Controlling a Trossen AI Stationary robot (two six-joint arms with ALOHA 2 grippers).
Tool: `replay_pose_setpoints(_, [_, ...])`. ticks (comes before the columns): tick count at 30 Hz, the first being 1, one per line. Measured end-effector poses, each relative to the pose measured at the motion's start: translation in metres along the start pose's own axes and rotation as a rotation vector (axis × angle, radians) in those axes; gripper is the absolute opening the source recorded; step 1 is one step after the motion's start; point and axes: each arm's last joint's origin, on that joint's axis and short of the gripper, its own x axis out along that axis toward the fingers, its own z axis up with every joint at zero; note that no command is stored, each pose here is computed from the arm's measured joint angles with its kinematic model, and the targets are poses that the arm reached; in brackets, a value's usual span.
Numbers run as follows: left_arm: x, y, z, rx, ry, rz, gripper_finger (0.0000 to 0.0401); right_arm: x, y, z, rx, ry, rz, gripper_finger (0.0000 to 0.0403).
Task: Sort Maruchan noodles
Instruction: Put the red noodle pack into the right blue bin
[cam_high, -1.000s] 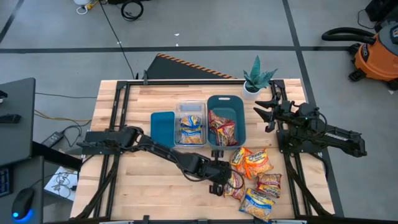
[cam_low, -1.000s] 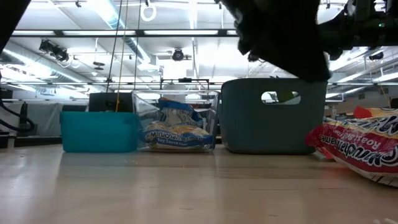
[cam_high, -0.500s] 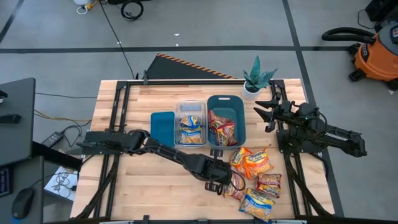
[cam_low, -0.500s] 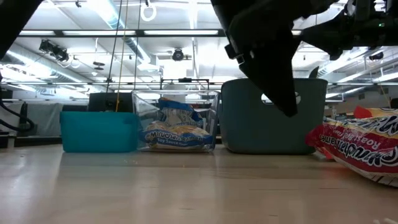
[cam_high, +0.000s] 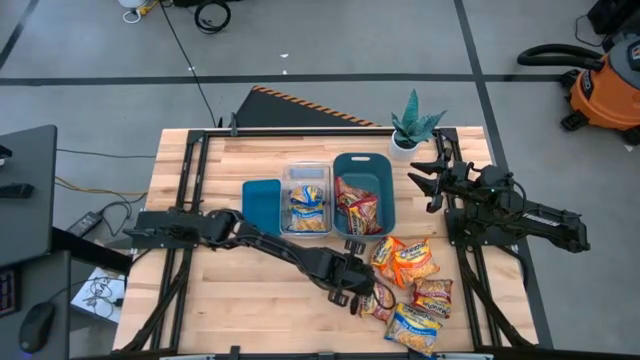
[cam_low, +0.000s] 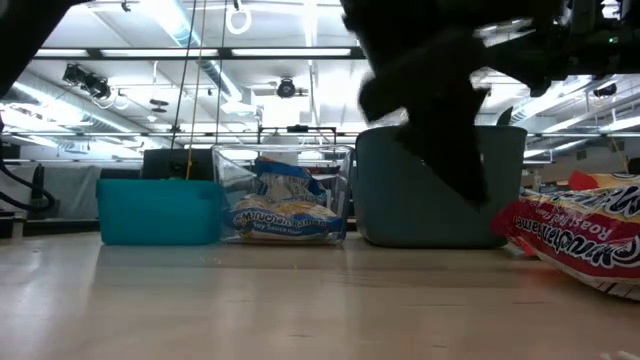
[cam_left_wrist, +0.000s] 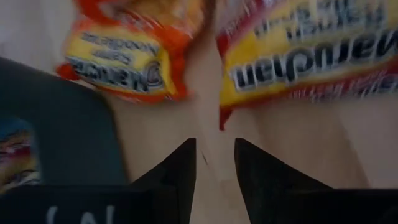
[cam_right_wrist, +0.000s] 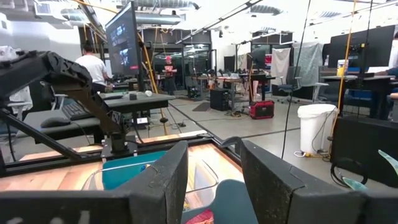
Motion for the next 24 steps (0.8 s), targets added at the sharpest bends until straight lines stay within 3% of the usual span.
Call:
replay_pose_setpoints(7, [0.022, -0.016, -0.001, 0.25, 0.006, 0.094, 0.0116, 0.0, 0.0, 0.002, 0.0, -0.017, 0.003, 0.0153])
replay_pose_setpoints(19, [0.028, -0.012, 0.005, 0.178, -0.078, 0.036, 0.011, 0.001, 0.0, 0.003, 0.0, -0.032, 0.002, 0.0153])
replay_pose_setpoints(24, [0.028, -0.012, 0.005, 0.145, -0.077, 0.032, 0.0047, 0.001, 0.0, 0.003, 0.0, -0.034, 0.0, 0.0153])
